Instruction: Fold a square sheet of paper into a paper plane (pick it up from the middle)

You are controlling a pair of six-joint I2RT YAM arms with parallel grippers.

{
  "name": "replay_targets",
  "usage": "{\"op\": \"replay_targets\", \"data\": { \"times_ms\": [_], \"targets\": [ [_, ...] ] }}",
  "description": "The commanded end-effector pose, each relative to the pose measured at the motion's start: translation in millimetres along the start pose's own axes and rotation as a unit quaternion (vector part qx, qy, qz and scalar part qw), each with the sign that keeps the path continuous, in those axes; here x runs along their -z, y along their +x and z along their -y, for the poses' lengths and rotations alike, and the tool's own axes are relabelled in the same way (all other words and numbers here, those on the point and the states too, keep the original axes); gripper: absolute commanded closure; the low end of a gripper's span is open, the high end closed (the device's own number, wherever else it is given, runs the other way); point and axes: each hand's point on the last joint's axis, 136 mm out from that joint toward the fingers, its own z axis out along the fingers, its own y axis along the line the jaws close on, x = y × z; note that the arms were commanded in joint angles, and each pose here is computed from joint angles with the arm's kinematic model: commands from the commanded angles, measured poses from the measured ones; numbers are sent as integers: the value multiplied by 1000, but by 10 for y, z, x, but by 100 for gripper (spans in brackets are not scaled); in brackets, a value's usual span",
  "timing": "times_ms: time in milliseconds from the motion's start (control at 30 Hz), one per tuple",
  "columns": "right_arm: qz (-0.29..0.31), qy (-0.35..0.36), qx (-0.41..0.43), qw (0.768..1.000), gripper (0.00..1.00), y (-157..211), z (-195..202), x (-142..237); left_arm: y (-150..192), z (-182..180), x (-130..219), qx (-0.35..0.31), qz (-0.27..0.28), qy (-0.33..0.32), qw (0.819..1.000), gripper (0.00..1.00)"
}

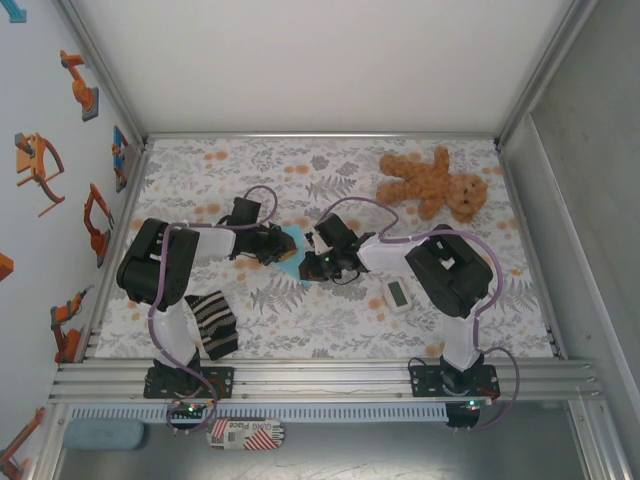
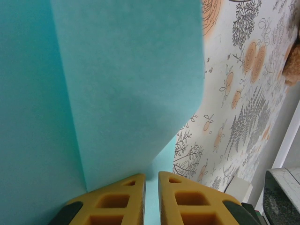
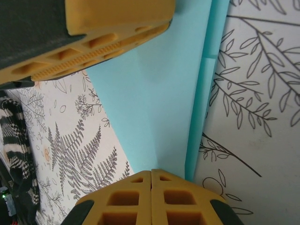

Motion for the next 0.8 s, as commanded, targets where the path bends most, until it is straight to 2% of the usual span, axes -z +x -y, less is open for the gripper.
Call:
{"op": "replay_targets", "data": {
  "times_ms": [0, 100, 267, 500, 600, 767],
  "targets": [
    [-22, 31, -9, 999, 94, 152, 172, -40, 81, -280, -66, 20, -18, -47, 999, 84],
    [-20, 20, -8, 1000, 94, 141, 114, -15, 105, -314, -78, 23, -22, -52, 998, 84],
    [27, -14, 16, 999, 94, -102, -196, 178, 130, -361, -91, 27, -27, -58, 998, 84],
    [133, 45, 14, 990, 97, -406, -97, 513, 134, -377, -90, 29, -28, -63, 997, 85],
    [135, 48, 14, 990, 100, -425, -109, 535, 139, -381, -96, 30, -30, -64, 997, 85],
    [96, 28, 21, 995, 100, -341, -186, 343, 143, -389, -107, 32, -32, -66, 997, 85]
  ]
}}
